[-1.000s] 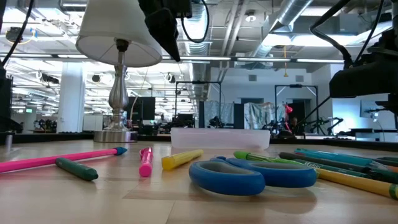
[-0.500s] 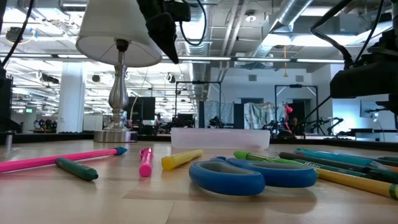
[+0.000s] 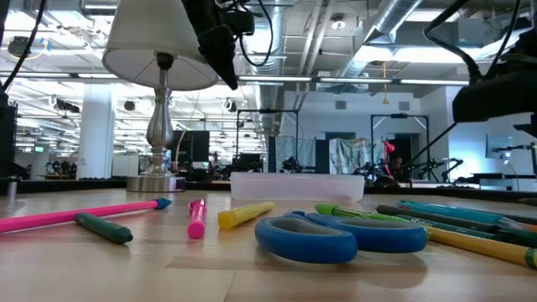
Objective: Pick & place school supplies into a supply box
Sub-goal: Put the green crayon into the pink supply box
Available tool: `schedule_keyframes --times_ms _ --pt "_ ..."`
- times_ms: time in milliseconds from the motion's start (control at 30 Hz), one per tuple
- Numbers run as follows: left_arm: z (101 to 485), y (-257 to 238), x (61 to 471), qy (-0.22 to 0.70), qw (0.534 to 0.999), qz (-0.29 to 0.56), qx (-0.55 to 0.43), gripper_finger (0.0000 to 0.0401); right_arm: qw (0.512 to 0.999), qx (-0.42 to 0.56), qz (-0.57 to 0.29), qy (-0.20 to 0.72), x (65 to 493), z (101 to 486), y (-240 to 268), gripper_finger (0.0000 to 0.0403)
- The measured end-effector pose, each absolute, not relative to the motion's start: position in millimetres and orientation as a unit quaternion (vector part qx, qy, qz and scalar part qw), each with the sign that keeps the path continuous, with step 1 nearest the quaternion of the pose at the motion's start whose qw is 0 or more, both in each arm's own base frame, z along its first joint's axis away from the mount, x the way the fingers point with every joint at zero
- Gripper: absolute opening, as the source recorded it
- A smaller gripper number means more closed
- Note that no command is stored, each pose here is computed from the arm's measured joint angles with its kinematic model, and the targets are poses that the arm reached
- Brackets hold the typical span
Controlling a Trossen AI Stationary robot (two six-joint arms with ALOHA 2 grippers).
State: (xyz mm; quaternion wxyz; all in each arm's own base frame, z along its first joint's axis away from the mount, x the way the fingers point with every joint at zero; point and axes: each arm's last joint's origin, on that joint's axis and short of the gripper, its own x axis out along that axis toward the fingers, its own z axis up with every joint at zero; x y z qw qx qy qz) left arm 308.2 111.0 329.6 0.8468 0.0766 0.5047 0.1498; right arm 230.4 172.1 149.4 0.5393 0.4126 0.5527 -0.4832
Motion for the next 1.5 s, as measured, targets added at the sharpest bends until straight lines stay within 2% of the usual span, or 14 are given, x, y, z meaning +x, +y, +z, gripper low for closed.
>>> schedule_keyframes --times_ms 233,400,767,1000,1300,1500 --pt "330 119 305 0.507 0.844 0.152 0.081 0.0182 0.565 0.409 -0.486 0.526 229 165 161 0.0003" --pt "329 124 302 0.514 0.840 0.156 0.081 0.0182 0.610 0.383 -0.462 0.518 236 175 146 0.0003" --pt "328 130 297 0.521 0.833 0.176 0.053 0.0182 0.683 0.293 -0.415 0.525 261 199 67 0.0003" --pt "325 128 294 0.526 0.827 0.196 -0.029 0.0182 0.735 0.236 -0.392 0.501 265 221 21 0.0003" --pt "326 105 305 0.491 0.838 0.198 -0.134 0.0182 0.819 0.119 -0.279 0.487 285 230 -33 0.0003" --pt "328 82 316 0.459 0.846 0.217 -0.167 0.0182 0.836 0.078 -0.219 0.498 294 221 -73 0.0003"
